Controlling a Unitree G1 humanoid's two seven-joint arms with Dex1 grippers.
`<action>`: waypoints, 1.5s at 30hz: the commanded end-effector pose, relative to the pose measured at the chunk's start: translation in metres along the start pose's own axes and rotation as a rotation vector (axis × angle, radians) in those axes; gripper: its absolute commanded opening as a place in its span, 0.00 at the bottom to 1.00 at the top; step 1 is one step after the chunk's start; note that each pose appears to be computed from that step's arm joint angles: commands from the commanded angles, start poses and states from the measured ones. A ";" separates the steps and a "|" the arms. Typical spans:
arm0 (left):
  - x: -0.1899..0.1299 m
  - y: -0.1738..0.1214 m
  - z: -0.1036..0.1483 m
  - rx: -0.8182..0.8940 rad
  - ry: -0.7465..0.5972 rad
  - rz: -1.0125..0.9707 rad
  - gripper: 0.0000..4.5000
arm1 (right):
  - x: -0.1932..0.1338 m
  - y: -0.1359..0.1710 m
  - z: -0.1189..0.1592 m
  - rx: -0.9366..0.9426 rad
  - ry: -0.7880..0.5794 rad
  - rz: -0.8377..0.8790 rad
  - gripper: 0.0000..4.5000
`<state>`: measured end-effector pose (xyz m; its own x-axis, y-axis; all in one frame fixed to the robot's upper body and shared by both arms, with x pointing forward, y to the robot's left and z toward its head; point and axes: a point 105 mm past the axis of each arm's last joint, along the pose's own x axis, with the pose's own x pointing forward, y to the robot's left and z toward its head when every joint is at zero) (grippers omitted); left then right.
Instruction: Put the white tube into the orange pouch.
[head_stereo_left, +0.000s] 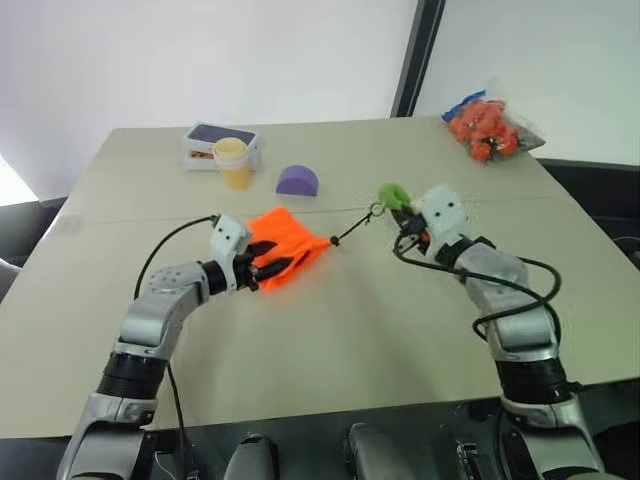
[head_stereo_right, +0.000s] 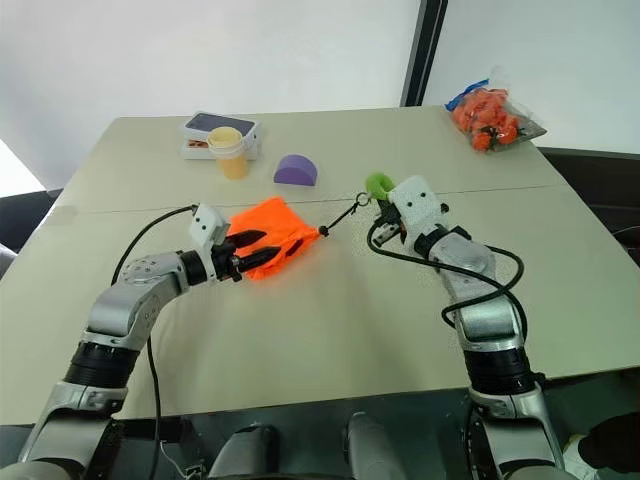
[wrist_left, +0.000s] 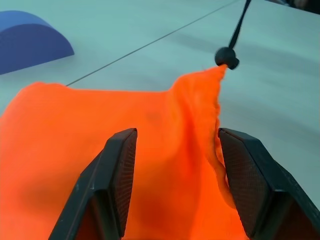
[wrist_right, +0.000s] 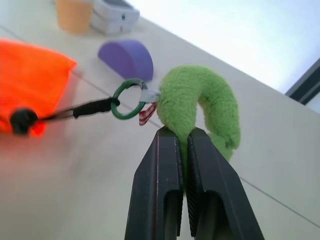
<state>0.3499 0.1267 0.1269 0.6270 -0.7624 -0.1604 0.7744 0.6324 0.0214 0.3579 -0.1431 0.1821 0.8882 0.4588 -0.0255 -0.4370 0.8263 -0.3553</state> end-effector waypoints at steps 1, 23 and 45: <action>0.008 -0.006 0.018 0.067 -0.041 -0.072 0.92 | -0.006 0.001 0.017 0.036 -0.062 0.011 0.00; 0.075 -0.063 0.022 0.642 -0.034 0.115 1.00 | -0.006 0.011 0.026 0.094 -0.092 0.076 0.00; 0.091 -0.065 0.017 0.498 -0.038 0.277 1.00 | -0.005 0.015 0.025 0.084 -0.066 0.108 0.00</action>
<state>0.3569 0.0170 0.1116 0.8052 -0.5835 -0.1057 0.5461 0.6600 0.5159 0.3476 -0.1276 0.1842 0.8342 0.5497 -0.0449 -0.5433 0.8050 -0.2383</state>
